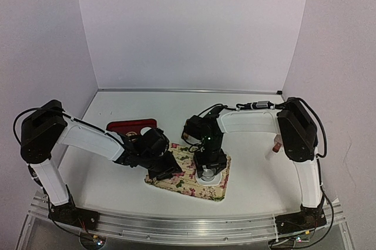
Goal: Roll out the dumpling wrappers from the dough
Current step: Place the dumpling mold on the dumpling wrapper.
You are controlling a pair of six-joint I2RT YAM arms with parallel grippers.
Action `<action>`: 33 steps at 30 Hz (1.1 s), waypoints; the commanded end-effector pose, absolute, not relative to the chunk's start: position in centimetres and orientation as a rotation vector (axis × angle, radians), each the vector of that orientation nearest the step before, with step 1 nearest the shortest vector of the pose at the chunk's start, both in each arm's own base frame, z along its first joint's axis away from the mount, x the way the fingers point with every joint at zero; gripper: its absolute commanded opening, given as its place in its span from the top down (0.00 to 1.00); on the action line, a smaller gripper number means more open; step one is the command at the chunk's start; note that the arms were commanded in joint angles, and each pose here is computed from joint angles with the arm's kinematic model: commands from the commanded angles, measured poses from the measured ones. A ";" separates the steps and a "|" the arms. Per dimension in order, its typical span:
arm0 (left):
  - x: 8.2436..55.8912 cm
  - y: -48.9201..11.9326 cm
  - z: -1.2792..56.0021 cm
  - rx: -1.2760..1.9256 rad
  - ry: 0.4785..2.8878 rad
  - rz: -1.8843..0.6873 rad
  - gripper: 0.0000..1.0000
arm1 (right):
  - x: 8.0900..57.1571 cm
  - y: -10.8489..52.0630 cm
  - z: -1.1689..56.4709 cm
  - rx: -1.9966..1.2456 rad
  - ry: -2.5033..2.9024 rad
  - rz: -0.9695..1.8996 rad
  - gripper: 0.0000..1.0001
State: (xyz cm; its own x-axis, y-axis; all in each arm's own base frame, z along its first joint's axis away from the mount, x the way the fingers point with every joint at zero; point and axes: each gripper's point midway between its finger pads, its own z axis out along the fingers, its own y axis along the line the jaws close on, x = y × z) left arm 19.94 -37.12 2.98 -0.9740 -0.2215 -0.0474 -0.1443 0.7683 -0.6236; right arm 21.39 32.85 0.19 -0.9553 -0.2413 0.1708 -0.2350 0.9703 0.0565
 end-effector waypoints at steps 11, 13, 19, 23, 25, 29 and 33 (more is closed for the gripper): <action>20.7 -35.6 5.1 -0.371 2.750 -0.966 0.59 | 16.9 28.2 -8.6 0.745 -2.747 0.196 1.00; 20.8 -35.4 5.3 -0.381 2.740 -0.961 0.59 | 17.0 28.9 -8.4 0.753 -2.760 0.147 1.00; 20.9 -34.3 6.0 -0.428 2.703 -0.941 0.59 | 18.3 31.3 -8.2 0.536 -2.835 0.122 1.00; 20.6 -33.3 6.1 -0.459 2.698 -0.930 0.59 | 18.7 32.4 -8.3 0.384 -2.853 0.134 1.00; 20.4 -33.0 6.3 -0.466 2.695 -0.935 0.59 | 19.3 32.5 -8.2 0.334 -2.877 0.155 1.00; 20.8 -32.3 6.5 -0.485 2.668 -0.914 0.59 | 20.3 33.0 -7.8 0.295 -2.925 0.173 1.00; 21.1 -32.5 6.9 -0.459 2.659 -0.933 0.59 | 21.2 33.8 -7.6 0.298 -2.952 0.161 1.00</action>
State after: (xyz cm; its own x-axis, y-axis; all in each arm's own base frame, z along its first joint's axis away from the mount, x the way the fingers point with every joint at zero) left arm 20.49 -32.80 5.78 -0.9195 -0.3696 -0.1337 -0.2104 0.7502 -0.6268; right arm 21.13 34.37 0.29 -0.9580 -0.2258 0.1766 -0.2282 0.9736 0.0072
